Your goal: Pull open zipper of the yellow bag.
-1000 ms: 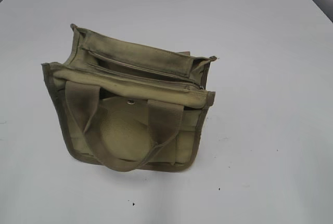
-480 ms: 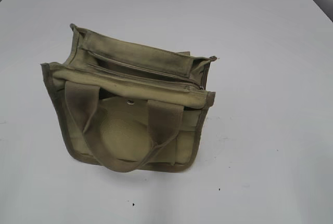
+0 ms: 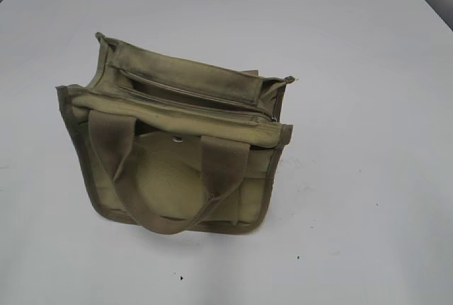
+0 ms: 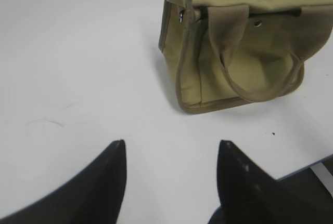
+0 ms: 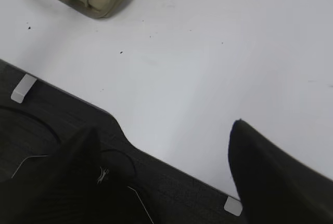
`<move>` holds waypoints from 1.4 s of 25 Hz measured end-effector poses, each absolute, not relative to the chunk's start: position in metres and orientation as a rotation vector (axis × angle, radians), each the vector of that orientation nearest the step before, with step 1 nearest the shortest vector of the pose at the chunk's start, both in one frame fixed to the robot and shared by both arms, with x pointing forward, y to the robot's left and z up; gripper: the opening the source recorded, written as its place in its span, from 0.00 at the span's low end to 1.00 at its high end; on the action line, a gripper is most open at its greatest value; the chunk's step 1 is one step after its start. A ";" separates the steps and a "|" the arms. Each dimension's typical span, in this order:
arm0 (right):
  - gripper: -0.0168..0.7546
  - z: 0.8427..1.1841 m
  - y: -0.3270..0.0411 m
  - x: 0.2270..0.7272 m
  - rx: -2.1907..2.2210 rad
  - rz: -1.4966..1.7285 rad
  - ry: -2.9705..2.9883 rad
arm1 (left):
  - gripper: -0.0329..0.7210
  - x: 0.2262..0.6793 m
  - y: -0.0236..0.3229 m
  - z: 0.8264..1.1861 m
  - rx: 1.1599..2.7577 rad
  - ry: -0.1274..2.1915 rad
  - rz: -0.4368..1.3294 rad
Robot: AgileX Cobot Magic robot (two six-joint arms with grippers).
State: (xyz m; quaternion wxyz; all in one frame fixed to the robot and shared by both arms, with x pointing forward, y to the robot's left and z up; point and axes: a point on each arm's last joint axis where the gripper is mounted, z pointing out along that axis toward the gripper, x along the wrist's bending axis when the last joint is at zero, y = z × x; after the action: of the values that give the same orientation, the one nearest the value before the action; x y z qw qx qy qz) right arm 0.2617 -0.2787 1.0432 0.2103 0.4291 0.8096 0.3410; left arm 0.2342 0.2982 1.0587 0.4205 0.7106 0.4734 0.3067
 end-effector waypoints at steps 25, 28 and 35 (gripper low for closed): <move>0.79 1.046 -0.289 0.232 1.348 0.965 1.785 | 0.62 0.230 0.297 1.058 1.598 1.460 0.962; 0.79 1.046 -0.289 0.232 1.348 0.965 1.785 | 0.62 0.230 0.297 1.058 1.599 1.458 0.961; 0.79 1.046 -0.289 0.232 1.348 0.965 1.785 | 0.62 0.230 0.297 1.058 1.603 1.452 0.958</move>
State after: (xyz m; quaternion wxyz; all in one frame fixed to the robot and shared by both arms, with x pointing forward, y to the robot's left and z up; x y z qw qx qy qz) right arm 0.2324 -0.2888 1.0462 0.3454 0.5194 0.6877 0.3716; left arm 0.2304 0.2970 1.0578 0.3784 0.6272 0.5683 0.3748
